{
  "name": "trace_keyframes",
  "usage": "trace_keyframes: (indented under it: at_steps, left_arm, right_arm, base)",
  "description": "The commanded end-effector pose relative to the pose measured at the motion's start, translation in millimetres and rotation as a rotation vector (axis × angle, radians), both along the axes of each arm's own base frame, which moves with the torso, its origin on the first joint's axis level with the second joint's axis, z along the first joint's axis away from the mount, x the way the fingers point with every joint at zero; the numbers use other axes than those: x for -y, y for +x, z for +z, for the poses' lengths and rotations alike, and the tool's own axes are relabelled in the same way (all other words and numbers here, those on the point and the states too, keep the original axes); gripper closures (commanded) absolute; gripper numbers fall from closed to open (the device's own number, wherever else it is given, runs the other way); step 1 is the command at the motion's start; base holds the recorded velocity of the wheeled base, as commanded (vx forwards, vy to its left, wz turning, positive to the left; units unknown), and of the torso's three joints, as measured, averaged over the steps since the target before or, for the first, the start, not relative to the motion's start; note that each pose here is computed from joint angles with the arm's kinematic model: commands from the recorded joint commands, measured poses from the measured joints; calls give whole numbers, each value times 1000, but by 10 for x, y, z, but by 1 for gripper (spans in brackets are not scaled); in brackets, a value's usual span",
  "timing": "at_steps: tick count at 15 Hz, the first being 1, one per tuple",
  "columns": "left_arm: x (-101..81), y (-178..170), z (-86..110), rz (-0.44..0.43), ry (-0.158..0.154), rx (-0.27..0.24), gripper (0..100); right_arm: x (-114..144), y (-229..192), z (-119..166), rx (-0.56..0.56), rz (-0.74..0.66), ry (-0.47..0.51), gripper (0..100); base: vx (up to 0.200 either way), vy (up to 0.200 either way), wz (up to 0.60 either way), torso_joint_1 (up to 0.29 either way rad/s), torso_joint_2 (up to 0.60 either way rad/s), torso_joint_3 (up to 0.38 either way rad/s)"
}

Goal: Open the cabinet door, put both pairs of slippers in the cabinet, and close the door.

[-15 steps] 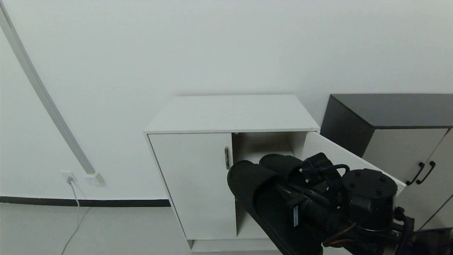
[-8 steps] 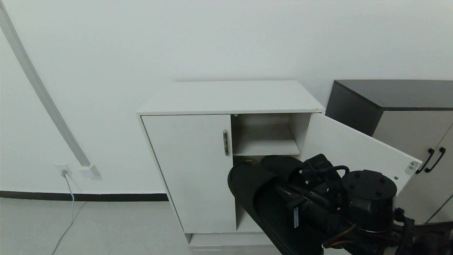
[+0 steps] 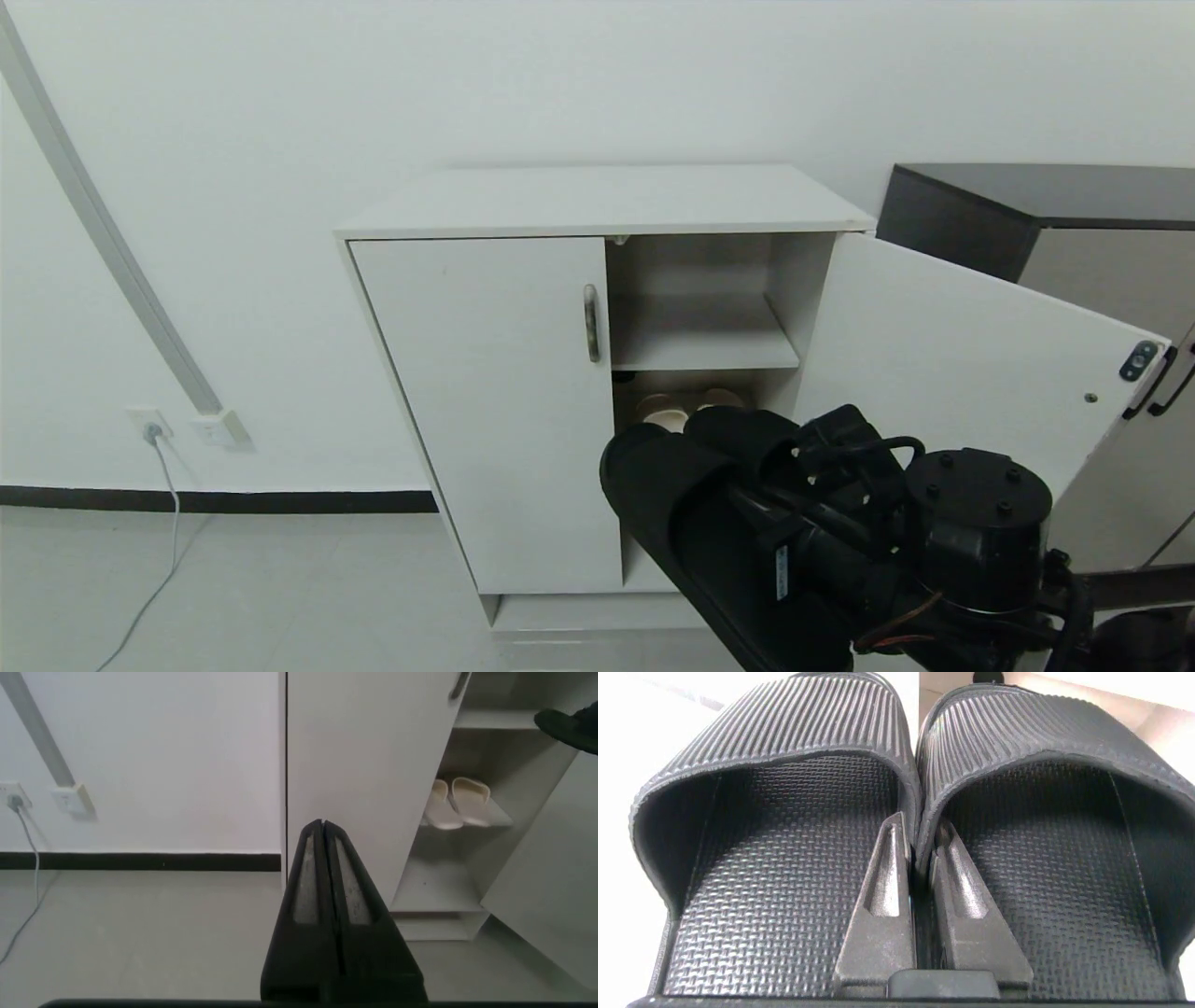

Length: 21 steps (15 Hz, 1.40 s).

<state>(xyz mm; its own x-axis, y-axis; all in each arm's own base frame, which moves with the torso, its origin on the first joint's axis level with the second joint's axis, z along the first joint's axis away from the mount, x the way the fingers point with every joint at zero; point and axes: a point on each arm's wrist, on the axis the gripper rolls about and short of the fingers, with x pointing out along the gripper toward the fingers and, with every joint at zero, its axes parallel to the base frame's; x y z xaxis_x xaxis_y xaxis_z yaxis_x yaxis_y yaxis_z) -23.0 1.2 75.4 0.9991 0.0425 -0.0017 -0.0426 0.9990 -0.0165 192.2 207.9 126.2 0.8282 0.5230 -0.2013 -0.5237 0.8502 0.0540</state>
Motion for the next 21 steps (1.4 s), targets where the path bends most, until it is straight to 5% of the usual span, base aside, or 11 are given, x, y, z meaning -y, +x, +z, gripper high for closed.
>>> trace_keyframes:
  at_steps: [1,10,18,21]
  left_arm:
    - [0,1,0,-1,0,-1,100]
    - [0,1,0,0,0,-1,100]
    - [0,1,0,0,0,-1,100]
    - [0,1,0,-1,0,-1,100]
  right_arm:
    - [-11,7,-26,-3,0,-4,100]
    - [-32,26,-69,36,4,8,100]
    - [-23,78,-106,44,-11,0,100]
    - [-255,275,-53,102,-216,-38,100]
  base:
    - [0,0,0,-110,456,344]
    - [0,0,0,-52,414,358]
    - [0,0,0,-1,25,21]
    - [0,0,0,0,0,0]
